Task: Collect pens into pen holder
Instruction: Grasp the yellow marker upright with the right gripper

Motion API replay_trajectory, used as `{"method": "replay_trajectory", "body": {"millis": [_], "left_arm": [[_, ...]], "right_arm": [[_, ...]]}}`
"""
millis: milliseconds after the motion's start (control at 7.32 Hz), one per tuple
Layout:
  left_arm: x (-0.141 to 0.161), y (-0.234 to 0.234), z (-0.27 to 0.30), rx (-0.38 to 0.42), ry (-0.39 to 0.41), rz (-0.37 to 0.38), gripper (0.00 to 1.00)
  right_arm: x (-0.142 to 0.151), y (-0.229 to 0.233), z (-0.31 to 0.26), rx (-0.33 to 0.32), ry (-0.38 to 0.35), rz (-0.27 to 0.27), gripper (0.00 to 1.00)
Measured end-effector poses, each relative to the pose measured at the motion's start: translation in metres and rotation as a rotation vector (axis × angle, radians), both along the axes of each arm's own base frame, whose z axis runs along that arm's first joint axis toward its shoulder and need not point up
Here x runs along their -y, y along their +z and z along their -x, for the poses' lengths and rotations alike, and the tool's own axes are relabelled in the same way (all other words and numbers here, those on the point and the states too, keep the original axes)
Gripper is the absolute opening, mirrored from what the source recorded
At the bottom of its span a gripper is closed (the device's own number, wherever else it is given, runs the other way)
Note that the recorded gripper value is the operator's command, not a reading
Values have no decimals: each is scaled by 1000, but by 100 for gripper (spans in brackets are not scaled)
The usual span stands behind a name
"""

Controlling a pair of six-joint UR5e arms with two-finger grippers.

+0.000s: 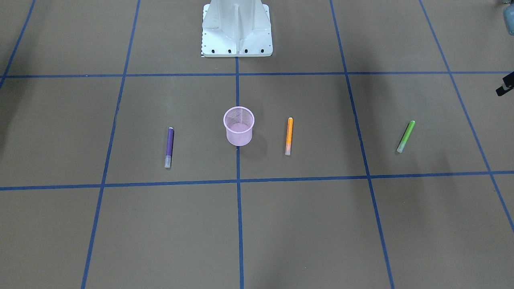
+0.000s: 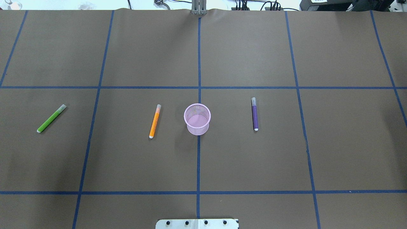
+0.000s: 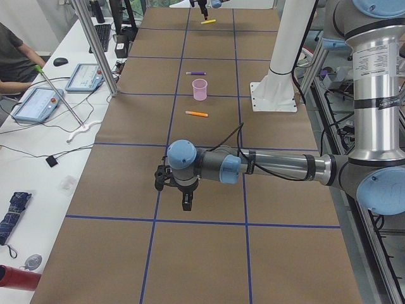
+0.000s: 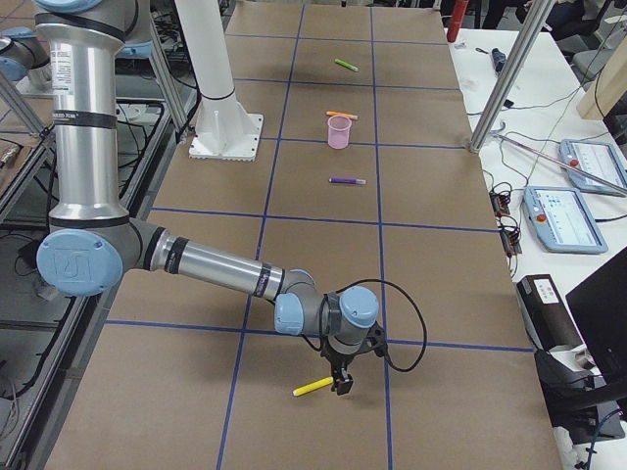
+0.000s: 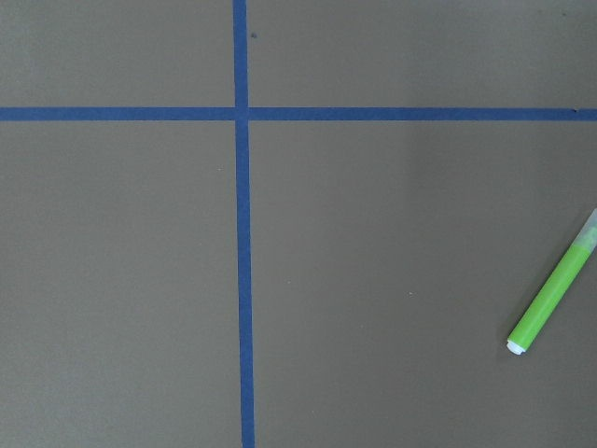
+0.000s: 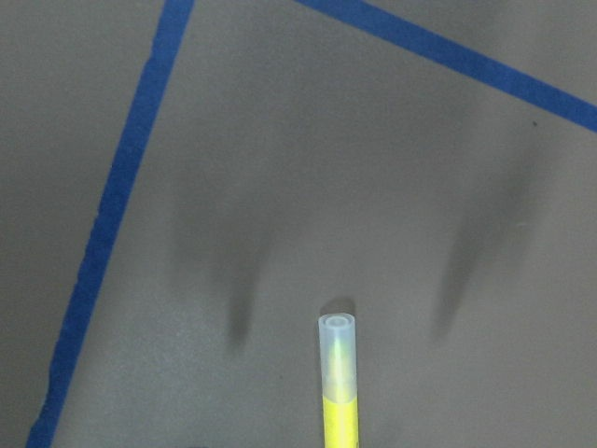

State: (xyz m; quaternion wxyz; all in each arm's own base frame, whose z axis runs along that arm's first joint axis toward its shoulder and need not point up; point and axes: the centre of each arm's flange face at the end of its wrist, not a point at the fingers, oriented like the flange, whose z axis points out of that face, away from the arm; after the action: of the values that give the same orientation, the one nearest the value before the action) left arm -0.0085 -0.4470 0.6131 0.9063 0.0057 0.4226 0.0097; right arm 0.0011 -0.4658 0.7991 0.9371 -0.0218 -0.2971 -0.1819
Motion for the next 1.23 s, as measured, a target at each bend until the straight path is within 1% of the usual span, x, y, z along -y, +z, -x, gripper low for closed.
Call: {"method": "replay_trajectory", "body": {"millis": [410,956,1092,1229], "left_arm": [[0,0,0,0,2,-2,100],[0,0,0,0,3,-5,100],[0,0,0,0,3,-5,100],[0,0,0,0,3,-5,100]], "right_arm": [[-6,19,2,-1,-4,42,88],[-9,26,13,-3,-26,59,74],[-9,27,15,-4,-31,62,68],[-9,29,16,-4,-33,66,52]]}}
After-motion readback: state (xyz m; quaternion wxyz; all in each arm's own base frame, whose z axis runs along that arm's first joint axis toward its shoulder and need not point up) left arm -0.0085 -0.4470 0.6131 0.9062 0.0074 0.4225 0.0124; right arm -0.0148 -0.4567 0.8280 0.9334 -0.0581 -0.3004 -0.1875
